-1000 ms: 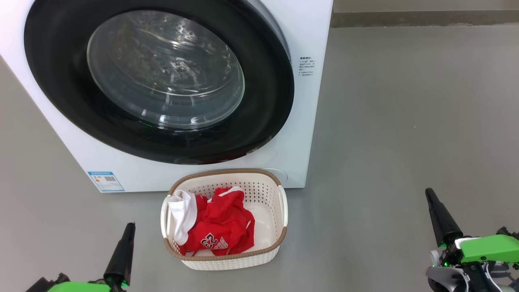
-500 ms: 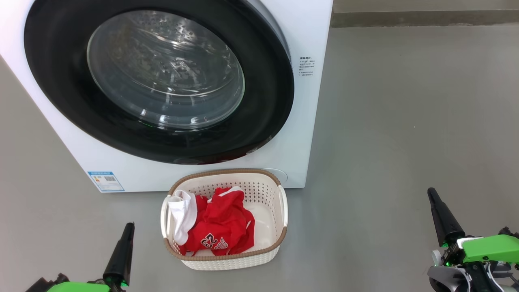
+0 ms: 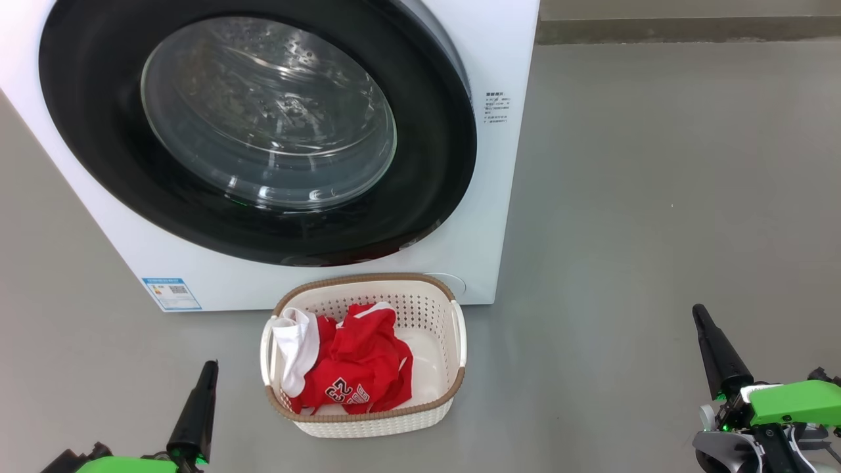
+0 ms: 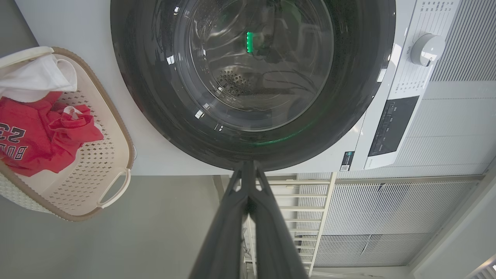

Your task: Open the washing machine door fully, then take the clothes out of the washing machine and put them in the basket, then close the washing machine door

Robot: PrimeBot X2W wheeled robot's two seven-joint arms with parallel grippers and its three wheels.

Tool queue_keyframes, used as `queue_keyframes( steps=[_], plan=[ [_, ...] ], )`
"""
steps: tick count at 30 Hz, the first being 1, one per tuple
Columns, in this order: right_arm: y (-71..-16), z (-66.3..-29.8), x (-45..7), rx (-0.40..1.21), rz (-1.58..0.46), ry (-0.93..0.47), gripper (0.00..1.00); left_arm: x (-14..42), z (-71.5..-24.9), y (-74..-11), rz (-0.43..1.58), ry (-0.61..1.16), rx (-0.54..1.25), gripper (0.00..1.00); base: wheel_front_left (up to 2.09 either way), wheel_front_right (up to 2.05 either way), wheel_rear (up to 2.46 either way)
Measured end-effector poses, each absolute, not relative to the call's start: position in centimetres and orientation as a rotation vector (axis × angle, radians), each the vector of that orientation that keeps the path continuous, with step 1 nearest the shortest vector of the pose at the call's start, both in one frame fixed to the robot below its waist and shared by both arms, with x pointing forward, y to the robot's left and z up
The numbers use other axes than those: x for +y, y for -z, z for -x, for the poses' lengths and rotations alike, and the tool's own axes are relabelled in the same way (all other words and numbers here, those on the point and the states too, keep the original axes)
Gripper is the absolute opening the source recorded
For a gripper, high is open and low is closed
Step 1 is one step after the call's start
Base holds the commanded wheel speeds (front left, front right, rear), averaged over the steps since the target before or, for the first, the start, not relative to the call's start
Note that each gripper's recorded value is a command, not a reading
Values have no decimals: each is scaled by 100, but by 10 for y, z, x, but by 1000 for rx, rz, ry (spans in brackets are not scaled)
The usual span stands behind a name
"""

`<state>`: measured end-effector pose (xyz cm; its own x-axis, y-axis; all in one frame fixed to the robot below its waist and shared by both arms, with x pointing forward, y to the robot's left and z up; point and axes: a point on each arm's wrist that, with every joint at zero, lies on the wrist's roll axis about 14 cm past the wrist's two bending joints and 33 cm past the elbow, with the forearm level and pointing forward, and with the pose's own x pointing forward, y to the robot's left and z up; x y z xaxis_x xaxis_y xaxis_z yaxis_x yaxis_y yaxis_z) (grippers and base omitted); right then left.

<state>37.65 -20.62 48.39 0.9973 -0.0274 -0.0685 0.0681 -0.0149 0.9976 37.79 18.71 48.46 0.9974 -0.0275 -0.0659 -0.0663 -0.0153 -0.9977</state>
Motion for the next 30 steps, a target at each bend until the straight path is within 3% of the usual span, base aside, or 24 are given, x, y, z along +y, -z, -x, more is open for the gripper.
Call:
queue_keyframes(
  steps=[30],
  plan=[
    [-484, -376, -206, 32, -1585, 76, 0, 188, -378, -485, 1587, -34, 70, 0, 0, 0, 0]
  ],
)
